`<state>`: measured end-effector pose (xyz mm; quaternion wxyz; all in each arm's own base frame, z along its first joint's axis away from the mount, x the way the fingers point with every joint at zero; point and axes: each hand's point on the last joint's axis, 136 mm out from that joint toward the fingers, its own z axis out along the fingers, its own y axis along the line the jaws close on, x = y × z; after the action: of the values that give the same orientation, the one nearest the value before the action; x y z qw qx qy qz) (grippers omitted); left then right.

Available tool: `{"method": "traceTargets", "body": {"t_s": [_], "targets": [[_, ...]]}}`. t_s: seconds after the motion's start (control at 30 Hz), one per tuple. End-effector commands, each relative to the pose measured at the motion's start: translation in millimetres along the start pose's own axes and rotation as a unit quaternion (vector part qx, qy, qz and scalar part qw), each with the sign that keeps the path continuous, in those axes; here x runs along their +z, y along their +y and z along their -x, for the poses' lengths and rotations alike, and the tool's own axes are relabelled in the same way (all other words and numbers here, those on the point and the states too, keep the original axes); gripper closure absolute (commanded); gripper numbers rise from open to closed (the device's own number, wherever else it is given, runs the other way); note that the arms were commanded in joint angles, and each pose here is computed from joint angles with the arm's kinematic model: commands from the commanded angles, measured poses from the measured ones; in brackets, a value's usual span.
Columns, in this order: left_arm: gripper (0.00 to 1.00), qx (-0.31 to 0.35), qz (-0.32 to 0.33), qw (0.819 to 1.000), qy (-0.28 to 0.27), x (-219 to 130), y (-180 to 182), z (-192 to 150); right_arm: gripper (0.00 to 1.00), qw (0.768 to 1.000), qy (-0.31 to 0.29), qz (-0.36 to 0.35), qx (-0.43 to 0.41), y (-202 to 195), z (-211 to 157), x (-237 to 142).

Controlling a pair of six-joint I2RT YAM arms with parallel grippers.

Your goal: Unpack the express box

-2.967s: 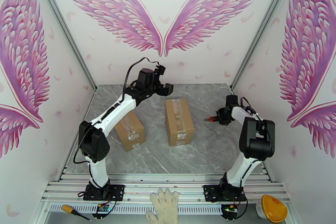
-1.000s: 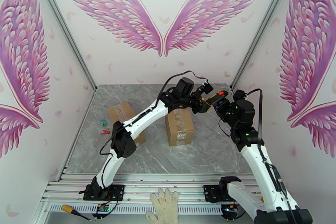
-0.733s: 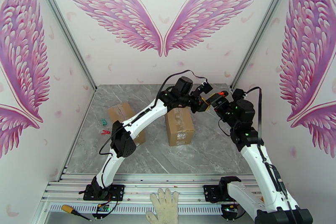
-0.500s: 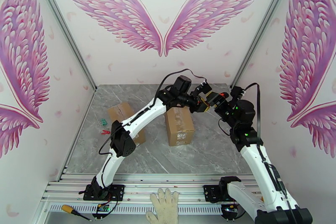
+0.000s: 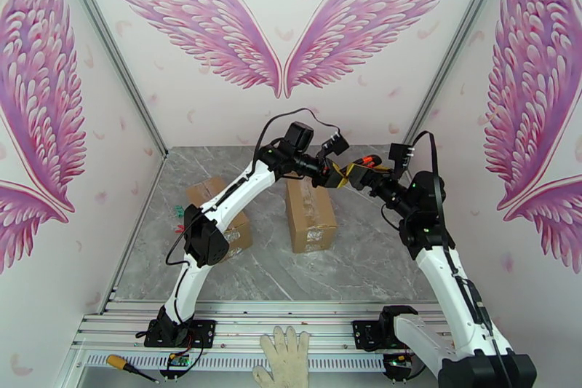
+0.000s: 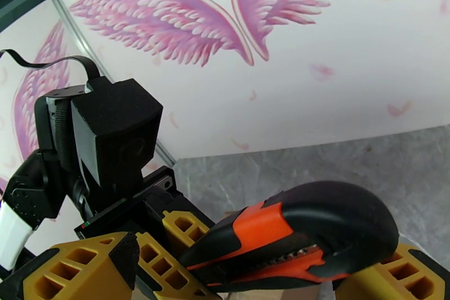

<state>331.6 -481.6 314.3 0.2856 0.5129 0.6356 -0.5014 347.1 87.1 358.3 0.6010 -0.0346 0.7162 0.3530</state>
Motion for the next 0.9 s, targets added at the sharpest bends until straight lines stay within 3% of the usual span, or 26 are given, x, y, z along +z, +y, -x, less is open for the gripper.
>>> {"method": "traceTargets", "body": {"t_s": [0.0,0.2,0.5,0.87], "targets": [[1.0,0.042,-0.036,0.998,-0.034,-31.8,-42.3,38.5,0.07,0.994,-0.013,0.098,-0.047,30.2,14.8,-0.9],[1.0,0.044,-0.067,0.996,-0.047,-38.0,-54.6,49.2,0.12,0.982,-0.015,0.171,-0.082,48.4,18.5,-1.7],[1.0,0.03,-0.112,0.991,-0.06,-40.2,-65.3,57.5,0.2,0.97,-0.018,0.225,-0.095,56.2,21.7,0.6],[1.0,-0.009,-0.168,0.984,-0.059,-27.1,-72.6,58.6,0.44,0.961,-0.027,0.256,-0.097,64.4,27.9,0.0]]}}
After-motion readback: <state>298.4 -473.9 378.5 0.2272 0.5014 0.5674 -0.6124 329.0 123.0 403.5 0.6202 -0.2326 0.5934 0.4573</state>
